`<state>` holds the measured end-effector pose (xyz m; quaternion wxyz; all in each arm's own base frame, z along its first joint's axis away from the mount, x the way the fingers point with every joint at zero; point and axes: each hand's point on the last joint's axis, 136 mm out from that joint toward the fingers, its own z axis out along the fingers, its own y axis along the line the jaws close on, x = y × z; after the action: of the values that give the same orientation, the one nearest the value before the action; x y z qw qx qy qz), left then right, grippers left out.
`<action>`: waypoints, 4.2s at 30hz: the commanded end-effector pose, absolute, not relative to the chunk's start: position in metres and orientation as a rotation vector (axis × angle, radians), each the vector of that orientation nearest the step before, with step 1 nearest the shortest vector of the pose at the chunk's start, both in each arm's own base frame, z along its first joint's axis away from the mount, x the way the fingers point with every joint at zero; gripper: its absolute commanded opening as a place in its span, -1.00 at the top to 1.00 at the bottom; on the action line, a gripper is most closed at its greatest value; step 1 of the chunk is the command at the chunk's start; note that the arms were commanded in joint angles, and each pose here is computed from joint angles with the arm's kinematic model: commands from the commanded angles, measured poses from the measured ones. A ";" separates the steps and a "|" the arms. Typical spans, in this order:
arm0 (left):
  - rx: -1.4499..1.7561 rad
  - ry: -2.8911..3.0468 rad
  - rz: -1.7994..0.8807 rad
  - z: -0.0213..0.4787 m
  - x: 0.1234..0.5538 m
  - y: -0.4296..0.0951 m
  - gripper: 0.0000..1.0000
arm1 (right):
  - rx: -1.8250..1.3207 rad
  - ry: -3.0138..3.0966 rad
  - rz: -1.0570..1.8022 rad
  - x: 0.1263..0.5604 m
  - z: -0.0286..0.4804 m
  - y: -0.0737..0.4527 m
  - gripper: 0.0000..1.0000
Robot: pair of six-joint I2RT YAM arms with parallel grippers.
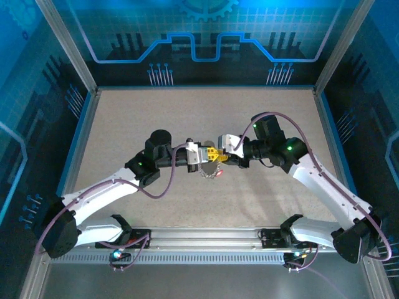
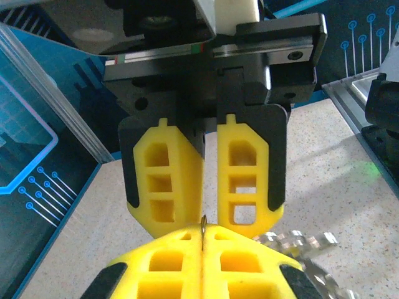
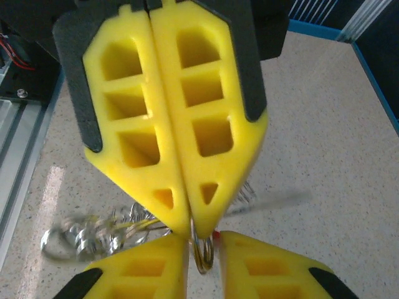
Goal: Put the keys on the keyring
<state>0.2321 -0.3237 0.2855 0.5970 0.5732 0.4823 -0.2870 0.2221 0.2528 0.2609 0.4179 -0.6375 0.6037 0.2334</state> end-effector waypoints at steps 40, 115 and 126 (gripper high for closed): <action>1.325 1.355 -0.434 0.256 0.262 -0.294 1.00 | -1.608 1.480 0.550 0.211 0.282 0.243 1.00; 1.407 1.325 -0.667 0.280 0.245 -0.318 1.00 | -1.613 1.474 0.538 0.220 0.275 0.256 0.69; 1.344 1.268 -0.757 0.296 0.240 -0.311 1.00 | -1.550 1.486 0.553 0.218 0.275 0.242 0.61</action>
<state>0.2481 -0.3117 0.2707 0.5115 0.5684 0.5702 -0.3002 0.2231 0.2427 0.2734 0.4426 -0.6322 0.6019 0.2053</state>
